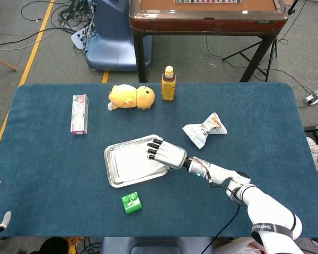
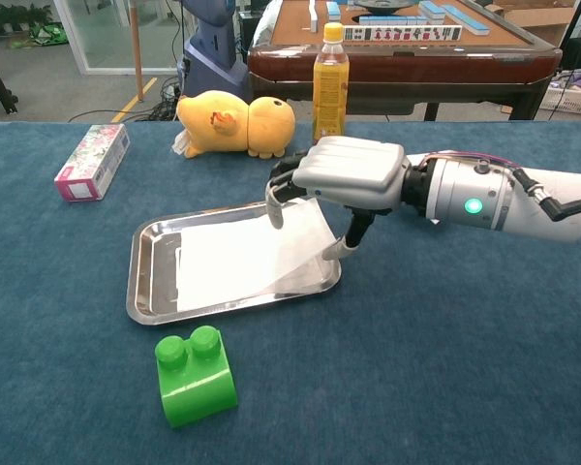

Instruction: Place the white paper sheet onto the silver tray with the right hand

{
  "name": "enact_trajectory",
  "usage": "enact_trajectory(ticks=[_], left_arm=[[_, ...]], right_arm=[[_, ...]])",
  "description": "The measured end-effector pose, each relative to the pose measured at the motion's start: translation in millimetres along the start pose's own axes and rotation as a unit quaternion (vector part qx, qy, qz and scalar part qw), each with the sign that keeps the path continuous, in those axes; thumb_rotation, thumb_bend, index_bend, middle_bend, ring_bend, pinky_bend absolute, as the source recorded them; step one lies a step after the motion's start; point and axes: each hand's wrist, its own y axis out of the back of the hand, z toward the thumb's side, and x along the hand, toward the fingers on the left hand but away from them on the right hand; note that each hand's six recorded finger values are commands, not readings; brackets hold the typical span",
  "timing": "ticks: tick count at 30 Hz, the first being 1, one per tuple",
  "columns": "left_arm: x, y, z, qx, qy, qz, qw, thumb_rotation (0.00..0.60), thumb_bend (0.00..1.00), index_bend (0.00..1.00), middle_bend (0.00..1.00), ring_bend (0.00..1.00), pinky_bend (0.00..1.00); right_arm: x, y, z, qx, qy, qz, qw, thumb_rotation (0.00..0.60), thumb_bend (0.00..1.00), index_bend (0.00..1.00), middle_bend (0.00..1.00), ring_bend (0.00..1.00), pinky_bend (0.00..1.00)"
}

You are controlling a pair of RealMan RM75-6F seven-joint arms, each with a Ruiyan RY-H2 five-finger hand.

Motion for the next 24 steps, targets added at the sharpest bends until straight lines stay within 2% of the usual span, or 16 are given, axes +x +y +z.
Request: enact_trajectory(ticks=[7,16,24], left_arm=[[0,1,0,0.000,-0.001,0.001,1.0000,0.600,0.34,0.07,0.02,0.04,0.00],[-1,2,-2,-0.001,0.001,0.002,1.0000,0.600,0.33,0.07,0.02,0.04,0.00],[-3,2,-5,-0.001,0.005,0.003,1.0000,0.600,0.34,0.07,0.02,0.04,0.00]], right_arm=[[-8,-2,-2,0.002,-0.025,0.004,0.9997,0.600,0.02,0.24,0.22,0.11,0.22],[-24,-1,11,0.000,-0.019,-0.002,0.9998,0.600,0.01,0.21,0.21,0.10,0.22],[-29,-2,12,0.000,-0.025,0.000,0.9997,0.600,0.00,0.17,0.19,0.09,0.22]])
